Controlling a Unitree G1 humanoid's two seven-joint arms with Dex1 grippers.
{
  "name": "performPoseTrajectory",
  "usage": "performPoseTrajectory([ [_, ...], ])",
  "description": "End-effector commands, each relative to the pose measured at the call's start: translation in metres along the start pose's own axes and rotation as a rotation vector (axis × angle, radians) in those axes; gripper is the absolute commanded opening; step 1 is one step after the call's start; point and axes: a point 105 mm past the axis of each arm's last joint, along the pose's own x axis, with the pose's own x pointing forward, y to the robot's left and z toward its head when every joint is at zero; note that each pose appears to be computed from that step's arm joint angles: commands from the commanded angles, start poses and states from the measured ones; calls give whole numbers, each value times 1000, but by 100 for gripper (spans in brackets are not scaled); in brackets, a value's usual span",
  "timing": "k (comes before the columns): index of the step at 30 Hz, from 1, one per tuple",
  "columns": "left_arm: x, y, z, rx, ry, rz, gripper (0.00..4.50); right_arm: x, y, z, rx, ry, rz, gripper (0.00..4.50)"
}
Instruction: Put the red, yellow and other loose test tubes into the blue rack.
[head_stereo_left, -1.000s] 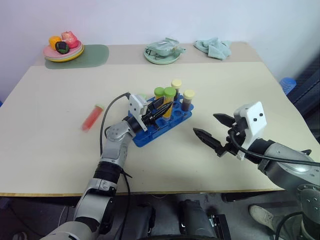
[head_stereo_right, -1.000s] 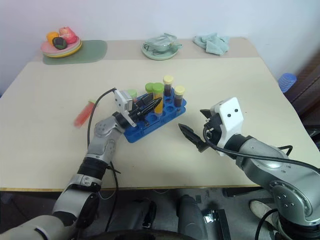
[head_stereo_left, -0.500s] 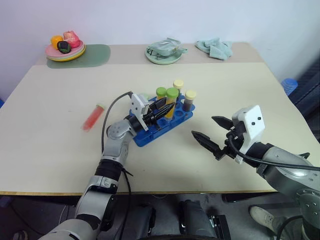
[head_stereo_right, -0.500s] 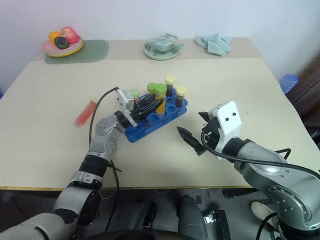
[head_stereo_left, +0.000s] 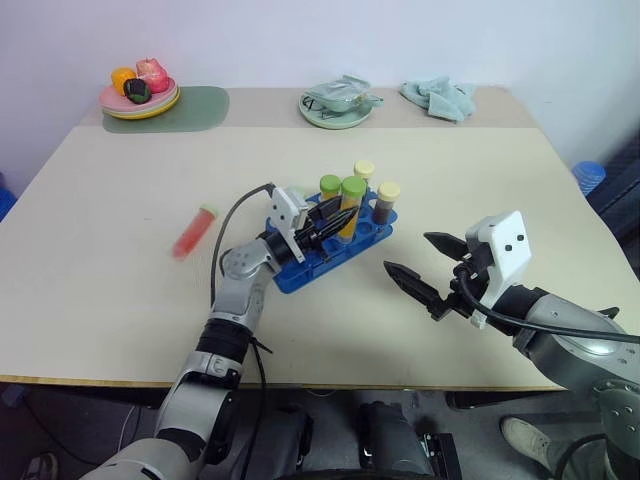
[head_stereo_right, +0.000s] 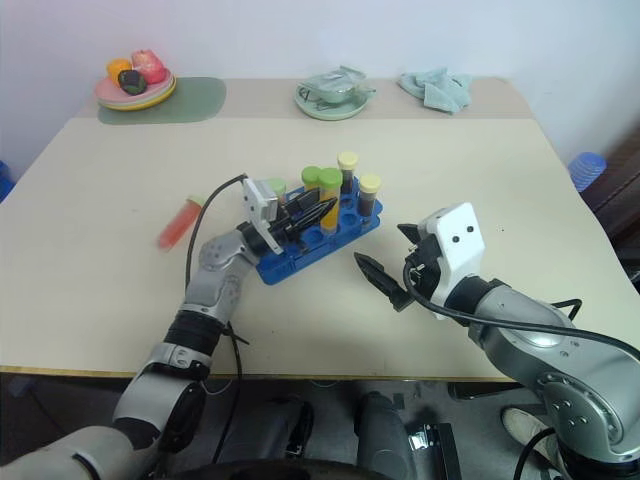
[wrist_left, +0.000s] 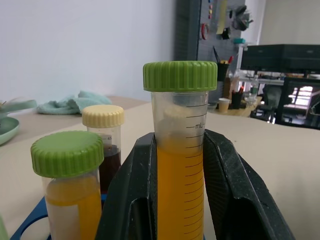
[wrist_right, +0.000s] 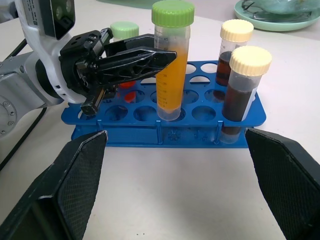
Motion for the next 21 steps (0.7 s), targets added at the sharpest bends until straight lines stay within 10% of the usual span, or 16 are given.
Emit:
performPoseTrajectory([
  [1,1,-4,-10,-4,53,-5,69,-5,4,12,-39,-51,3,450],
  [21,0,-4,17,-8,-52,-10,69,-3,4,16,-36,-62,-4,450],
])
